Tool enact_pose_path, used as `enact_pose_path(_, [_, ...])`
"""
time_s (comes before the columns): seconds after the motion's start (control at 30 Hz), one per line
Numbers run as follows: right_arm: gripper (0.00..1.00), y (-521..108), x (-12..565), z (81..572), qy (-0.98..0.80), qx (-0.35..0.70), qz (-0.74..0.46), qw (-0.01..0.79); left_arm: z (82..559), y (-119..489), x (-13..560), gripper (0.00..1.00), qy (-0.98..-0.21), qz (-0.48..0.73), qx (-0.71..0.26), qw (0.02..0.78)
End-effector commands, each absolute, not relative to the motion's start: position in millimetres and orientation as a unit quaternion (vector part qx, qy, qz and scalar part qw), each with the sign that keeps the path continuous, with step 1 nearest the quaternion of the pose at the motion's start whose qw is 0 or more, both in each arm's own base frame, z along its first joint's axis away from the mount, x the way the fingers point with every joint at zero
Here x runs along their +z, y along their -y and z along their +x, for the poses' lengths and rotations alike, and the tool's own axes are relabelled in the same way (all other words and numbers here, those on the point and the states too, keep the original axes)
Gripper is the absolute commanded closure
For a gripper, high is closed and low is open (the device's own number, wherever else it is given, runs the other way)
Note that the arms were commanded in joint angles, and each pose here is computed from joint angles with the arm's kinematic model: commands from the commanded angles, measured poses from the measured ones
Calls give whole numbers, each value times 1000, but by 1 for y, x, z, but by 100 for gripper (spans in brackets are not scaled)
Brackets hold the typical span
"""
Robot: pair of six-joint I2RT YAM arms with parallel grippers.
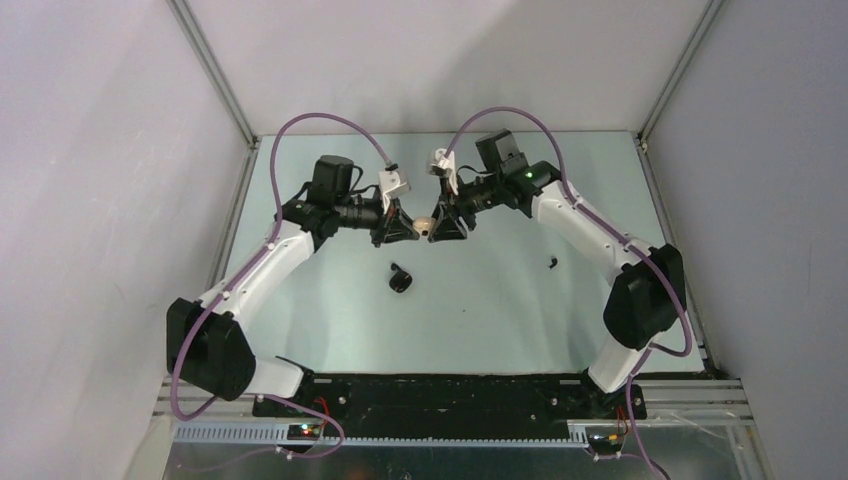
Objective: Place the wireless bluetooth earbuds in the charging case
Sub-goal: Open the charging case.
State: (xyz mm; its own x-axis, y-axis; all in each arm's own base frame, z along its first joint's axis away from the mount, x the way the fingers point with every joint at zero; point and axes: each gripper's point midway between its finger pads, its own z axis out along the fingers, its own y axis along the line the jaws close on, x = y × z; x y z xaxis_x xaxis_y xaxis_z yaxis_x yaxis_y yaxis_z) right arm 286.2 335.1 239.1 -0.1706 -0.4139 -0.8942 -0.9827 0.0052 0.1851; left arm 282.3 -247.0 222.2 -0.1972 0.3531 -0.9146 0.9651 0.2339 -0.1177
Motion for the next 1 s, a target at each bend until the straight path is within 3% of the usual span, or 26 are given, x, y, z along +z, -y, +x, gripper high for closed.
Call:
enact_pose_path(0.0, [56,-347,257,288,-602,446,-565,346,280,248,239,100,-651,507,-371,427])
enact_pose_path(0.13, [91,-349,260,291,-601,452,-560,348,281,247,240,97,-653,505,-368,428])
enact_pose_path(0.17, [95,-349,261,293,-603,453,-556,349,282,247,239,91,-656,503,-365,428])
enact_pose_path(0.2, [100,-348,263,293,-603,455,-554,350,283,246,239,75,-660,499,-365,427])
enact_pose_path(0.27, [100,-346,267,295,-605,460,-545,354,284,244,240,55,-667,490,-364,427])
enact_pose_path(0.37, [100,-343,273,301,-611,468,-528,360,283,245,242,43,-670,480,-379,420])
enact_pose_path(0.57, [100,-342,272,300,-611,472,-523,360,286,252,248,48,-667,468,-417,402])
enact_pose_path(0.83, [100,-344,271,296,-611,478,-522,355,292,258,259,45,-670,448,-445,390])
enact_pose_path(0.97, [100,-344,270,297,-611,480,-520,355,294,259,258,53,-671,443,-453,385])
